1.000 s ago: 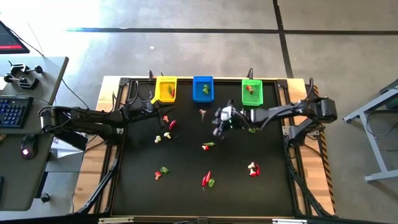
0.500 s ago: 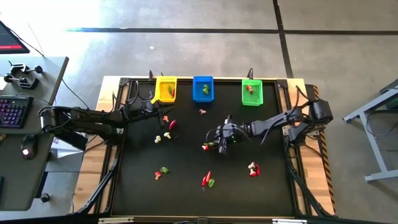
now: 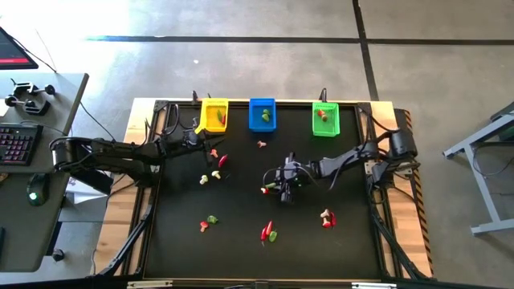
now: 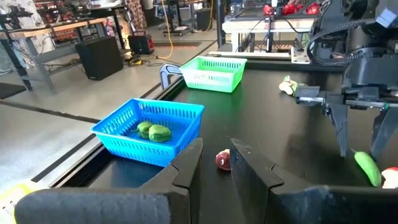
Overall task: Sort produce into baskets
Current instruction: Put the green chili pepper into the yellow bin
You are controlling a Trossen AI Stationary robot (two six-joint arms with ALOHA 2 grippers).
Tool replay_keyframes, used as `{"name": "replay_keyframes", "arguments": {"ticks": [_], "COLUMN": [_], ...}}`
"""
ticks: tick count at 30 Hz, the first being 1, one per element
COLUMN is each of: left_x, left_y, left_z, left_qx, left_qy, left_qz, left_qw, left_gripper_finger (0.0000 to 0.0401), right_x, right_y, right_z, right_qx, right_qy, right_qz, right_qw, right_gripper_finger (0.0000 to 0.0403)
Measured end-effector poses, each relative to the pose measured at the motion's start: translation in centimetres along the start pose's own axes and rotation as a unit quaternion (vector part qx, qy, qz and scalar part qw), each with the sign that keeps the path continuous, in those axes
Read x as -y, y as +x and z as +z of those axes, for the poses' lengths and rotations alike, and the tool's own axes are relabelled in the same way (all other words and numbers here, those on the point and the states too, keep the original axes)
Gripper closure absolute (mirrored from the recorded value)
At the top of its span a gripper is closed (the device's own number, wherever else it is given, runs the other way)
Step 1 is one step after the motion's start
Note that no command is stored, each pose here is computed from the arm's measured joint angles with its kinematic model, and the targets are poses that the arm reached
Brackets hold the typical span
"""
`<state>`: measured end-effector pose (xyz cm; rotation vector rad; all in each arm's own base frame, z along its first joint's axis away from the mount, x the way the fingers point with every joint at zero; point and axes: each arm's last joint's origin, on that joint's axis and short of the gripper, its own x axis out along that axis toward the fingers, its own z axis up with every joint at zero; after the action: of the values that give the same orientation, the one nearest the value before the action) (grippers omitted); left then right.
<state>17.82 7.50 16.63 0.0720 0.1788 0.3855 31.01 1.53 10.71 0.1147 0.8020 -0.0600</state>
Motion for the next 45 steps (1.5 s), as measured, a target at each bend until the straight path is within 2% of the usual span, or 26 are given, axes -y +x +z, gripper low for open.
{"name": "replay_keyframes", "arguments": {"ticks": [5, 11, 13, 19, 25, 28, 31, 36, 45], "left_x": [0.0, 0.0, 0.0, 0.3, 1.2, 1.8, 2.6, 3.8, 4.7], "left_y": [0.0, 0.0, 0.0, 0.0, -0.2, -0.1, 0.3, 1.5, 3.7], "left_z": [0.0, 0.0, 0.0, 0.0, 0.0, 0.1, 0.4, 1.1, 0.4], "left_qx": [0.000, 0.000, 0.000, 0.005, 0.007, -0.013, -0.030, -0.041, -0.079], "left_qy": [-0.013, -0.020, -0.021, -0.028, -0.039, -0.062, -0.059, -0.066, -0.052], "left_qz": [0.000, 0.000, -0.001, -0.060, -0.193, -0.208, -0.224, -0.241, -0.234], "left_qw": [1.000, 1.000, 1.000, 0.998, 0.980, 0.976, 0.972, 0.967, 0.968], "left_gripper_finger": [0.0337, 0.0337, 0.0337, 0.0337, 0.0337, 0.0336, 0.0328, 0.0293, 0.0232], "right_x": [0.0, 0.1, 0.1, 0.0, 0.4, 0.8, 1.1, 1.5, 1.9], "right_y": [0.3, 0.3, 0.3, 0.3, -0.1, -0.1, -0.2, -0.6, -0.8], "right_z": [-0.1, -0.1, 0.0, 0.3, 1.8, 2.7, 4.3, 6.9, 8.2], "right_qx": [0.002, 0.003, 0.003, 0.024, 0.087, 0.106, 0.128, 0.164, 0.168], "right_qy": [-0.008, -0.007, -0.007, -0.004, -0.013, -0.024, -0.042, -0.077, -0.103], "right_qz": [-0.001, -0.001, -0.001, 0.005, 0.007, 0.001, -0.005, -0.018, -0.030], "right_qw": [1.000, 1.000, 1.000, 1.000, 0.996, 0.994, 0.991, 0.983, 0.980], "right_gripper_finger": [0.0299, 0.0381, 0.0394, 0.0393, 0.0398, 0.0399, 0.0400, 0.0400, 0.0400]}}
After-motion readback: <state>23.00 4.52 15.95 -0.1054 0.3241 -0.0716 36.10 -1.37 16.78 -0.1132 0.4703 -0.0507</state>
